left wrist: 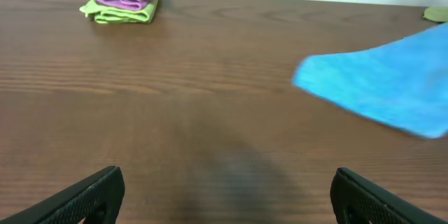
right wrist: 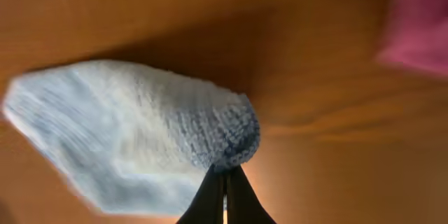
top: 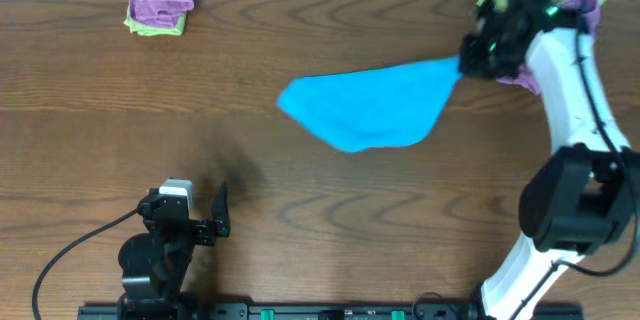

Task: Fold the cloth
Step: 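Lift the blue cloth corner and swing it leftward with the right gripper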

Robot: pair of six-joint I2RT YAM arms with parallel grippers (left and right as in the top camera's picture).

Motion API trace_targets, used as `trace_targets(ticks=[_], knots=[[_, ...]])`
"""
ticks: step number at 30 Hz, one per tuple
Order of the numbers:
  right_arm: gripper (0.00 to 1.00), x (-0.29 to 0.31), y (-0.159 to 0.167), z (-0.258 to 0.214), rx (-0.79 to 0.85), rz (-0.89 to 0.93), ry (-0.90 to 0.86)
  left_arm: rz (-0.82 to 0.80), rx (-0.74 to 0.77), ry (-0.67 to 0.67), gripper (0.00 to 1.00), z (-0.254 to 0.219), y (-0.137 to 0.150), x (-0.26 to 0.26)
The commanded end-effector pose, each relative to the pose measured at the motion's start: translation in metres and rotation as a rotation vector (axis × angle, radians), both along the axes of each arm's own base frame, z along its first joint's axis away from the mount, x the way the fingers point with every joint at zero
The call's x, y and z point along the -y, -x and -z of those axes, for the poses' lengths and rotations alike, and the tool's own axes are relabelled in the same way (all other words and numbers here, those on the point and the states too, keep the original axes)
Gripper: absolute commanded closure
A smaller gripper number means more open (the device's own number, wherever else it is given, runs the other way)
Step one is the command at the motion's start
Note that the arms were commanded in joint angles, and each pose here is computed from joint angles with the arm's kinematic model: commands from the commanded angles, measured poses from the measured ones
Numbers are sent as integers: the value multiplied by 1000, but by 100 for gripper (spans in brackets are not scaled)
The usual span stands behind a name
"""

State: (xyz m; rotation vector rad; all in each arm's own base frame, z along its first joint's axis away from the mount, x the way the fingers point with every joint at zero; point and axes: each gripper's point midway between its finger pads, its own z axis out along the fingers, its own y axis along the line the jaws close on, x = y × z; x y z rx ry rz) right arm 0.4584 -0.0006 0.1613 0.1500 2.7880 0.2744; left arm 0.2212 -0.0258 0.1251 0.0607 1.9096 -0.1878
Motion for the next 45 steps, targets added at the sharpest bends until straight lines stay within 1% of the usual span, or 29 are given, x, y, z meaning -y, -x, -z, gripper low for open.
trace_targets(ticks=[1,2,4,6,8,9,12,13,14,15,17,18,19,20,22,23,26,29,32,34,35,37,38,40,43,45], knots=[[99,21,-19,-66,150,10,126,-5,-18,-7,5,10,0,-1],[99,15,-21,-89,196,0,117,-5,-18,-6,5,10,0,-1],[99,-8,-20,-114,244,-49,69,-5,-18,-6,5,10,0,-1],[99,-50,-15,-126,263,-147,-20,-5,-18,-7,5,10,0,-1],[99,-95,-3,-124,236,-247,-81,-5,-18,-6,5,10,0,-1],[99,-123,6,-120,212,-309,-116,-5,-18,-6,5,10,0,-1],[99,-212,48,-110,134,-544,-240,-5,-18,-6,5,10,0,-1],[98,-239,66,-107,115,-642,-270,-5,-18,-6,5,10,0,-1],[96,-260,82,-103,106,-728,-264,-5,-18,-7,5,10,0,-1],[86,-273,93,-98,103,-786,-234,-5,-18,-6,5,10,0,-1],[29,-285,102,-87,110,-826,-96,-5,-18,-7,5,10,0,-1],[8,-284,102,-83,117,-824,-26,-5,-18,-6,5,10,0,-1],[5,-282,101,-81,122,-820,23,-5,-18,-7,5,10,0,-1],[5,-280,100,-79,123,-816,54,-5,-18,-6,5,10,0,-1],[4,-276,99,-76,114,-808,70,-5,-18,-6,5,10,0,-1],[5,-272,97,-72,106,-799,71,-5,-18,-6,5,10,0,-1],[11,-256,89,-49,55,-763,81,-5,-18,-6,5,10,0,-1],[21,-238,88,-12,-23,-729,93,-5,-18,-6,5,10,0,-1],[29,-216,84,24,-81,-678,99,-5,-18,-6,5,10,0,-1],[45,-200,79,40,-106,-634,101,-5,-18,-6,5,10,0,-1],[56,-191,77,47,-117,-606,103,-5,-18,-7,5,10,0,-1],[86,-173,71,60,-130,-540,101,-5,-18,-6,5,10,0,-1],[99,-161,66,67,-134,-497,96,-5,-18,-6,5,10,0,-1],[99,-147,63,78,-145,-445,61,-5,-18,-7,5,10,0,-1],[99,-145,63,88,-148,-433,6,-5,-18,-6,5,10,0,-1],[99,-144,65,98,-148,-430,6,-5,-18,-6,5,10,0,-1]])
